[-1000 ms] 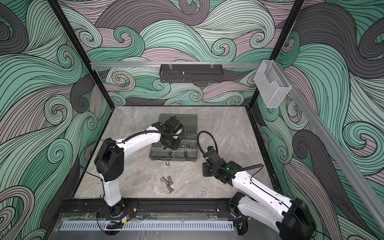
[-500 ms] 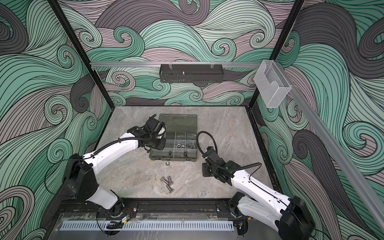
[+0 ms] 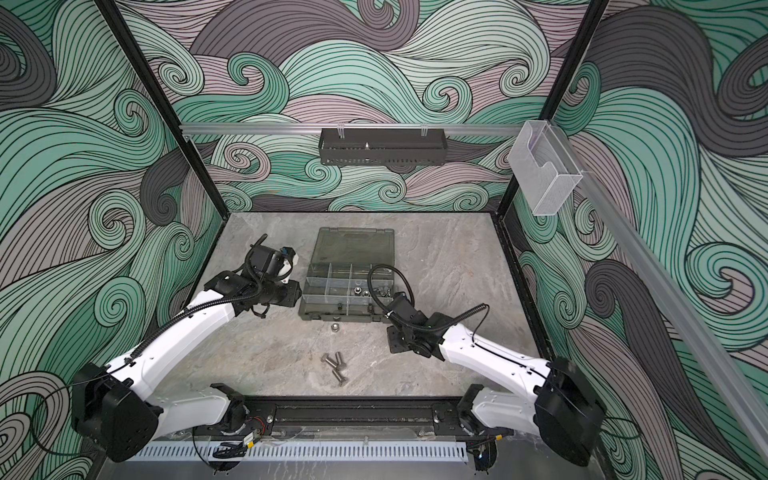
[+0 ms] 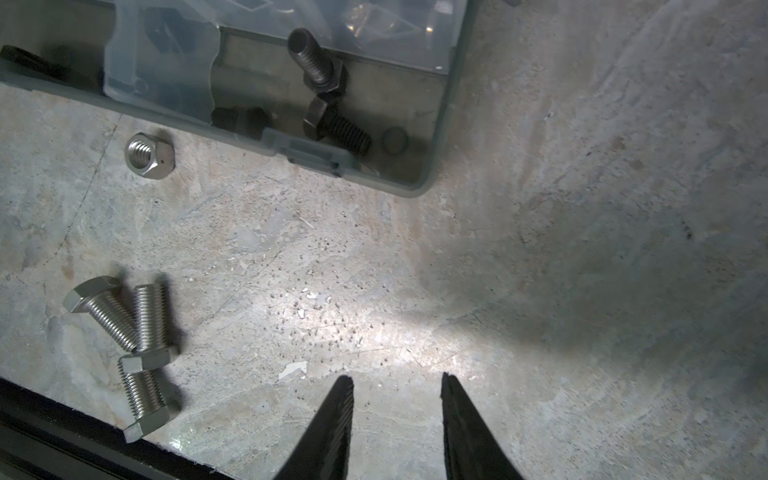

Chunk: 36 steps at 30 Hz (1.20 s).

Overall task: Sort the screws and nuts into containers
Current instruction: 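Withdraw the left gripper while the right gripper reaches toward the silver hex nuts, then lower the right gripper onto a silver hex nut beside the box and close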

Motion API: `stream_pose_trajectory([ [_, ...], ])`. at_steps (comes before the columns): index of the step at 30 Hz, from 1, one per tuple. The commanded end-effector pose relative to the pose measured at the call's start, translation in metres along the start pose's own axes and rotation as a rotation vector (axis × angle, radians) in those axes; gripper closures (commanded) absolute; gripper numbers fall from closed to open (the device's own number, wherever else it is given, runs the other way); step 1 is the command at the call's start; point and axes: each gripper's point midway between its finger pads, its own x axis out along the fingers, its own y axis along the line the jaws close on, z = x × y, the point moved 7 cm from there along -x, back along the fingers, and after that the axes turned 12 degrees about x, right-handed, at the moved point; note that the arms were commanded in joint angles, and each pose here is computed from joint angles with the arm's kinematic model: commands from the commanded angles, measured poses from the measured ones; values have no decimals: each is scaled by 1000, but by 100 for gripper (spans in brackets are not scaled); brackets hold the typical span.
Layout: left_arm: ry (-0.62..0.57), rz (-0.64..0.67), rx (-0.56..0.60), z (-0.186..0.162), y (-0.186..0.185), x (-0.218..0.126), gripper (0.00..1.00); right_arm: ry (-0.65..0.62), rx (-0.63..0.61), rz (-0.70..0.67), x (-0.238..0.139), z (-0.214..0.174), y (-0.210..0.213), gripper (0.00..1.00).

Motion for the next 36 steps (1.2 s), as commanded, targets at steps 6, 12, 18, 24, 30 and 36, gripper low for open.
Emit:
stream_pose_trajectory([
  [6,-84,-80,56,-6,2,-4,64,-64,-67,-20,13,11,47,63],
  [12,-91,-101,32,-7,1,-3,64,-95,-122,-11,26,13,82,63],
  [18,-112,-94,26,-6,2,-5,64,-103,-179,-15,47,16,112,62],
  [24,-118,-78,22,-6,4,-6,64,-105,-218,-8,68,19,139,60],
  [30,-124,-75,19,-5,4,-7,63,-115,-214,12,84,20,154,59],
  [36,-129,-45,10,-6,7,-9,63,-112,-204,17,96,17,160,59],
])
